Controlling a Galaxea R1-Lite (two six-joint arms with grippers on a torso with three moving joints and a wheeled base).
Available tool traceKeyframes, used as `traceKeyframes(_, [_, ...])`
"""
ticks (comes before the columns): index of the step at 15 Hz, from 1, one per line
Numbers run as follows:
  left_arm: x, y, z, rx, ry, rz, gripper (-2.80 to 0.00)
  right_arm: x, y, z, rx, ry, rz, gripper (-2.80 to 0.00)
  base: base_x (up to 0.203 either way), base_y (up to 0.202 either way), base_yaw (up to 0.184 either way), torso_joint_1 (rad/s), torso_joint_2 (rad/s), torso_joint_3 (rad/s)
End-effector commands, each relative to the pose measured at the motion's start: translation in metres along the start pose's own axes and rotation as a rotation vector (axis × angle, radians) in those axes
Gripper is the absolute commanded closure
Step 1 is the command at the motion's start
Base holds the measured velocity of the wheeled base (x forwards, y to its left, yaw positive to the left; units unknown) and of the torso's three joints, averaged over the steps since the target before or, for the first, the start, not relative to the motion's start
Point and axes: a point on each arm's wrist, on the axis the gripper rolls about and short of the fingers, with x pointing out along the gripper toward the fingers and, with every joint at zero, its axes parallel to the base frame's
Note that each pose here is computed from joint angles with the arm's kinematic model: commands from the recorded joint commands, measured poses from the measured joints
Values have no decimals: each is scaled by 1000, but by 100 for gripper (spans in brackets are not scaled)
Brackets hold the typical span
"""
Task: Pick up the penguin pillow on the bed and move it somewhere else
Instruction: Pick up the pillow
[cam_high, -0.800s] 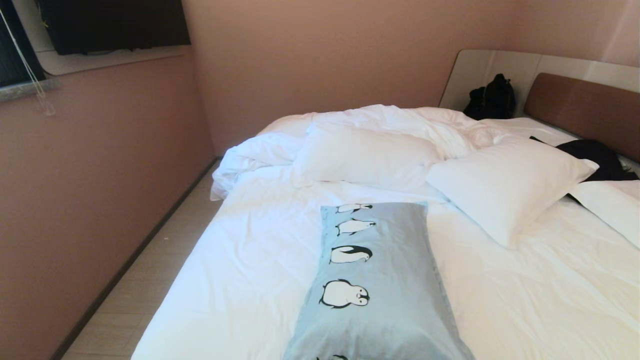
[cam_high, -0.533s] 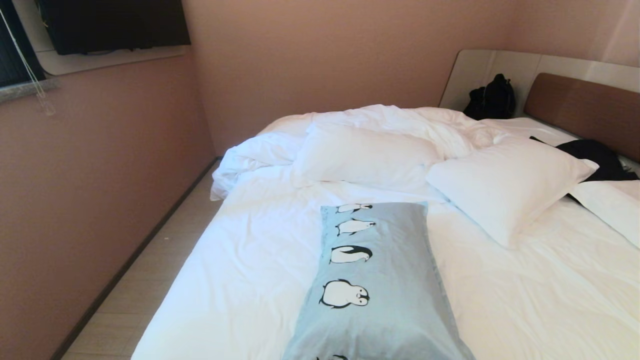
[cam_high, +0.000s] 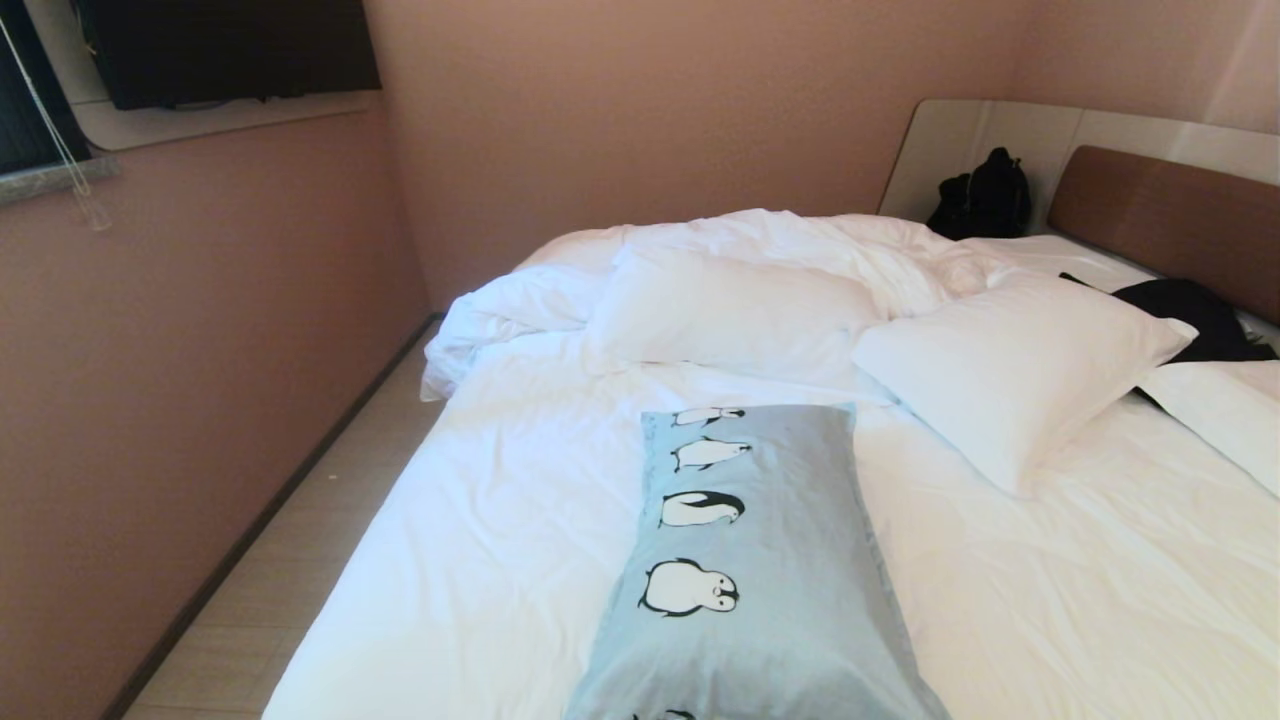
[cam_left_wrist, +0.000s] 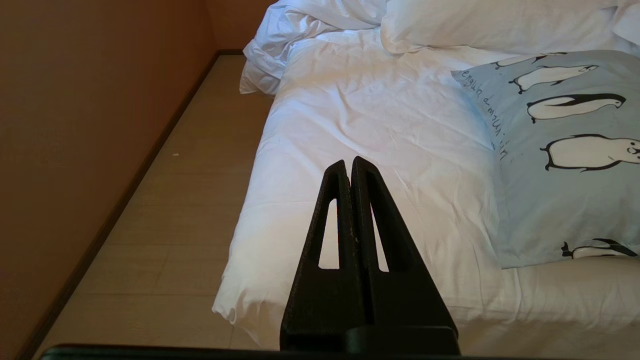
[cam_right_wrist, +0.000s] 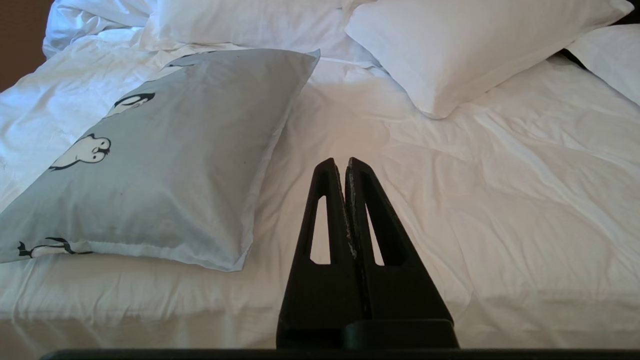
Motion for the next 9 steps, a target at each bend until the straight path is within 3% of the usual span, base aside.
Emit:
traceKeyframes(1, [0,0,0,0,-1,0,0,0,0,0,-5,4,2,0,0,0,0,0,0,0])
traceKeyframes(6, [0,0,0,0,-1,0,0,-5,0,15,-19,-21,11,0,0,0,0,0,0,0])
traceKeyframes(9, [0,0,0,0,-1,0,0,-3,0,48,-15,51,46,0,0,0,0,0,0,0])
